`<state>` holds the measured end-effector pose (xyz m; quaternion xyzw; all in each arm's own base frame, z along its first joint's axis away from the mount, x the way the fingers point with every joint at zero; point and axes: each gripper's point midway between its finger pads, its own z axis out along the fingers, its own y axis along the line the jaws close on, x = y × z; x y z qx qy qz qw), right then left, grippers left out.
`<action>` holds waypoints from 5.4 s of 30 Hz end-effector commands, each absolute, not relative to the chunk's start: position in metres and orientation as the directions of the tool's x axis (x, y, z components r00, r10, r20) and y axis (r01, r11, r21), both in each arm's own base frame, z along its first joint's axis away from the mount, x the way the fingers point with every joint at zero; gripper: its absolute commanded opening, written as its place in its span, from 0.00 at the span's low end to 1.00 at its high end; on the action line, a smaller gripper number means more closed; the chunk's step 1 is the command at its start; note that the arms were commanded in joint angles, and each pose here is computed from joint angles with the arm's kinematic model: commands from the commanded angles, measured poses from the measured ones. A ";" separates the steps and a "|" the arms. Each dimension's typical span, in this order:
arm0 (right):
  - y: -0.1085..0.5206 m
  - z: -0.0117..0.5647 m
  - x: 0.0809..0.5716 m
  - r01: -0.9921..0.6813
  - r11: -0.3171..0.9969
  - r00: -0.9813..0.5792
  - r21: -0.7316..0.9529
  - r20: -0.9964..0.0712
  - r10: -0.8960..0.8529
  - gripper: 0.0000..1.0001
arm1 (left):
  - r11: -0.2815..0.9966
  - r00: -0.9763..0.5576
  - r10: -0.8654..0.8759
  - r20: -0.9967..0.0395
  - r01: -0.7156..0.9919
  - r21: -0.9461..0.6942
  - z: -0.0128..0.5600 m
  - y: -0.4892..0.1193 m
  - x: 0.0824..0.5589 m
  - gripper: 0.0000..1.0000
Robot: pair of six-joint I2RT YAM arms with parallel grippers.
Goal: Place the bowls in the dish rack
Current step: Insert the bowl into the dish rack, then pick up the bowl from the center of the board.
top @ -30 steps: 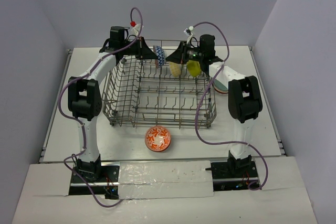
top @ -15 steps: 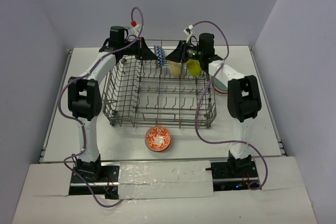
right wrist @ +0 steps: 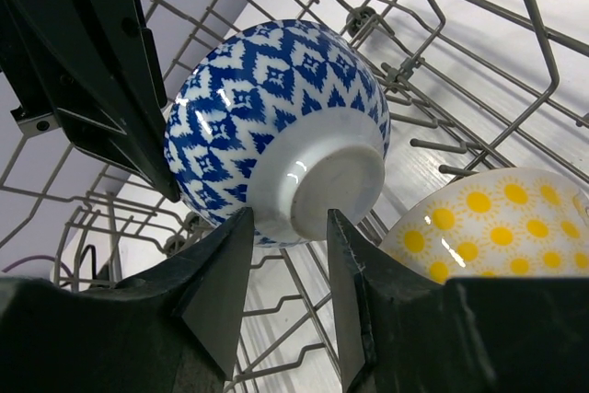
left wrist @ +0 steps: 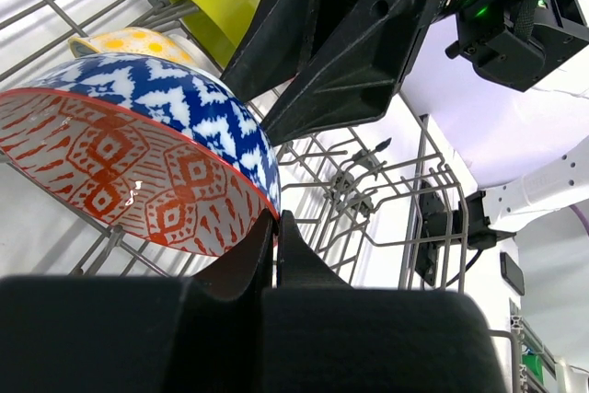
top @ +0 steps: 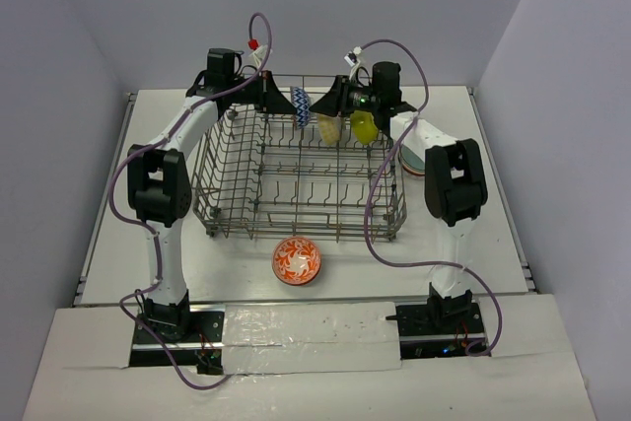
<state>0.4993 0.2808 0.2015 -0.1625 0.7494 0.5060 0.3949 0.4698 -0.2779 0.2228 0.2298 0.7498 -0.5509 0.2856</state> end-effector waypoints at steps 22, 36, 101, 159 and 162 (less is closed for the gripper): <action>0.298 0.228 0.454 -0.761 0.133 -0.623 0.635 -0.773 0.123 0.33 | 0.221 -0.732 0.071 -0.677 0.674 -0.705 0.228 -0.293 0.457 0.00; 0.299 0.235 0.455 -0.770 0.125 -0.613 0.625 -0.780 0.121 0.25 | 0.311 -0.757 0.062 -0.650 0.634 -0.708 0.206 -0.290 0.470 0.04; 0.294 0.257 0.469 -0.785 0.228 -0.574 0.575 -0.815 0.080 0.21 | 0.526 -0.855 0.127 -0.503 0.488 -0.696 0.146 -0.270 0.466 0.19; 0.273 0.367 0.292 -0.837 0.505 -0.283 0.213 -0.957 -0.065 0.50 | 0.858 -0.207 -0.253 -0.945 0.402 -0.318 0.391 -0.151 0.349 0.89; 0.280 0.372 0.253 -0.864 0.467 -0.248 0.187 -0.966 -0.072 0.52 | 0.901 -0.203 -0.287 -0.936 0.274 -0.336 0.376 -0.124 0.336 0.89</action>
